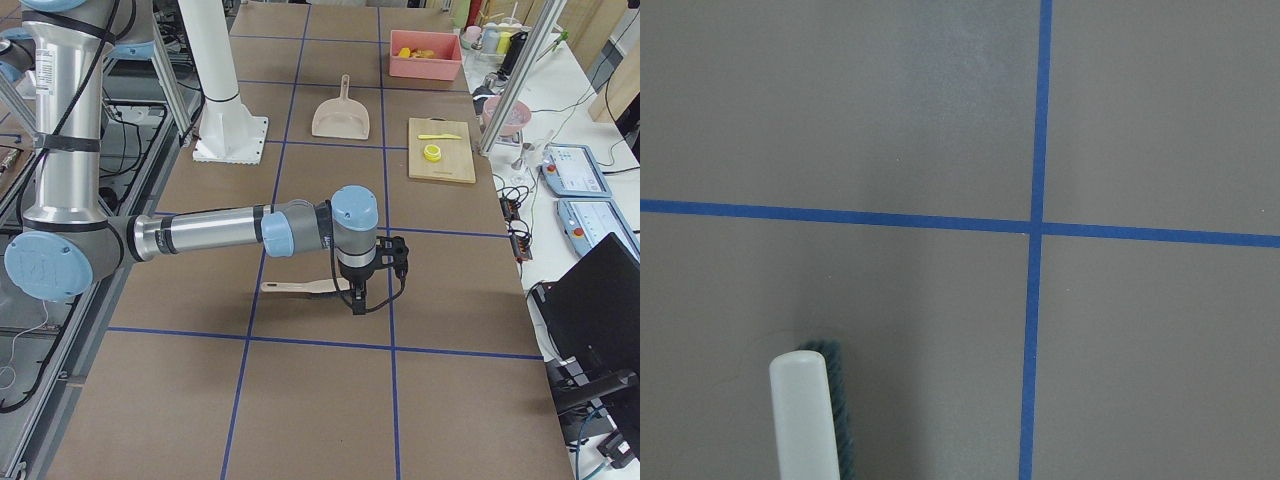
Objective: Sweep and dump trash into bin
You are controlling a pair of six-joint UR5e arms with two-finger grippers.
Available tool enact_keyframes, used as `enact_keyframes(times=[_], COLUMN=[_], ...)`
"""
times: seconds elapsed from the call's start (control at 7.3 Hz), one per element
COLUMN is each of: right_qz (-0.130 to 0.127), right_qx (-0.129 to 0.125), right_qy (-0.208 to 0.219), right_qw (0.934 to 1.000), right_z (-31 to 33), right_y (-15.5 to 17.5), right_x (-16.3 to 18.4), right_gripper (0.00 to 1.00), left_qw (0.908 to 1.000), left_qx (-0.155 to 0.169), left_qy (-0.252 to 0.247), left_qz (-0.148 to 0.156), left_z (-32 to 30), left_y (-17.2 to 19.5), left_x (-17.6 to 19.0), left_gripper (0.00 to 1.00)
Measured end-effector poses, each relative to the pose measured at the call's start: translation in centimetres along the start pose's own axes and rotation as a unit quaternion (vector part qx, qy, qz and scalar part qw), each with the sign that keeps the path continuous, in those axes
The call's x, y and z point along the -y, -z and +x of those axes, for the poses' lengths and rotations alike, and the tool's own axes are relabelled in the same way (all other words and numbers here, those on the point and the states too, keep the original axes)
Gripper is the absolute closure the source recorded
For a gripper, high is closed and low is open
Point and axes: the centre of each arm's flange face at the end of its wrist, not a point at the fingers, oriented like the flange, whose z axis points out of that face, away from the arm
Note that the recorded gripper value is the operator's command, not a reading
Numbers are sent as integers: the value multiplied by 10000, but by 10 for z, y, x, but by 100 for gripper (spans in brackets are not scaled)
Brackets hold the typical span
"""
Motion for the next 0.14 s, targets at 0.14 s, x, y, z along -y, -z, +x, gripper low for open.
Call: enact_keyframes(times=[0.14], right_qz=[17], right_qx=[-12], right_qy=[13], right_qw=[10000], right_z=[-1], right_y=[1], right_x=[2], right_gripper=[0], left_qw=[10000], left_qx=[0], left_qy=[-1], left_qz=[0], left_z=[0], left_y=[0], left_x=[0], left_gripper=[2])
